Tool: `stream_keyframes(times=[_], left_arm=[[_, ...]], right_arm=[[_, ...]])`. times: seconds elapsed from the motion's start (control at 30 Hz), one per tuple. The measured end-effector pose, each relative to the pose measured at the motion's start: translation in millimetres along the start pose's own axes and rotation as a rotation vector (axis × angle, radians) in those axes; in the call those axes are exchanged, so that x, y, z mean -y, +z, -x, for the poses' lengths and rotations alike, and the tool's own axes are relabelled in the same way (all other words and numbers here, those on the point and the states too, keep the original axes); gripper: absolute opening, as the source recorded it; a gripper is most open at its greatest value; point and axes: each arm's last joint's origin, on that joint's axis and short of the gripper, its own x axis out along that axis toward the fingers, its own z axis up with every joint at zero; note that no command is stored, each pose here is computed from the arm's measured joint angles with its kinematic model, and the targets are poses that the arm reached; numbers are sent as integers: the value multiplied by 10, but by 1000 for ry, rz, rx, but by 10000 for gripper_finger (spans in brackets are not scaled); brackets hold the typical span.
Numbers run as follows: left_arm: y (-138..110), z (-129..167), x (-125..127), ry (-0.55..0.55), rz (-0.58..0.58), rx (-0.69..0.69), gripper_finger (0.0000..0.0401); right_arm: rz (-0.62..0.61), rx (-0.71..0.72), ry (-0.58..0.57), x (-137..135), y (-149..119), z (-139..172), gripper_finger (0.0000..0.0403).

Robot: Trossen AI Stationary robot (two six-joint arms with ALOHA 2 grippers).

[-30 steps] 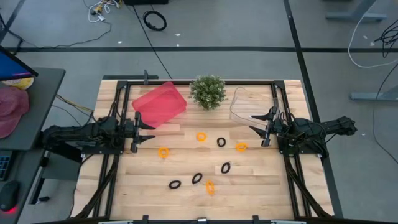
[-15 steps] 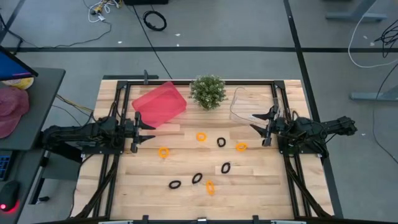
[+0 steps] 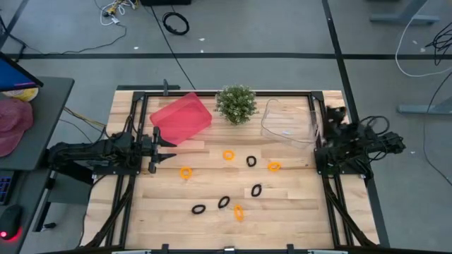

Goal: Sort spring keychains
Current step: Put the top right orange spring keychain into the transparent bin

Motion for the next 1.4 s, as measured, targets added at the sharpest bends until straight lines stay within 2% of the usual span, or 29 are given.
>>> stream_keyframes(times=[0.1, 0.27, 0.33, 0.4, 0.47, 0.53, 0.63, 0.73, 0.9, 1.03, 1.13, 1.27, 1.4], left_arm=[[0, 0, 0, 0, 0, 0, 172], [0, 0, 0, 0, 0, 0, 172], [1, 0, 0, 0, 0, 0, 172], [-1, 0, 0, 0, 0, 0, 172], [0, 0, 0, 0, 0, 0, 172], [0, 0, 0, 0, 0, 0, 172], [-1, 0, 0, 0, 0, 0, 172], [0, 0, 0, 0, 0, 0, 172], [0, 0, 0, 0, 0, 0, 172], [1, 0, 0, 0, 0, 1, 172], [0, 0, 0, 0, 0, 0, 172], [0, 0, 0, 0, 0, 0, 172], [1, 0, 0, 0, 0, 1, 172]], right_arm=[[-64, 100, -25, 40, 98, 5, 222], [-59, 202, 47, 42, 233, -33, 222], [-46, 192, 58, 39, 321, -106, 222], [-33, 117, 72, 26, 409, -215, 222], [4, -19, 105, 10, 530, -360, 222], [43, -224, 126, 6, 683, -524, 222], [-20, -544, 121, -30, 868, -780, 222], [-52, -823, 113, -151, 876, -1020, 222], [37, -1244, 81, -410, 562, -1256, 222], [133, -1586, -20, -550, 224, -1253, 222], [244, -1813, -14, -627, -34, -1197, 222], [319, -2011, 57, -741, -338, -1133, 222], [371, -2096, 94, -839, -587, -1110, 222]])
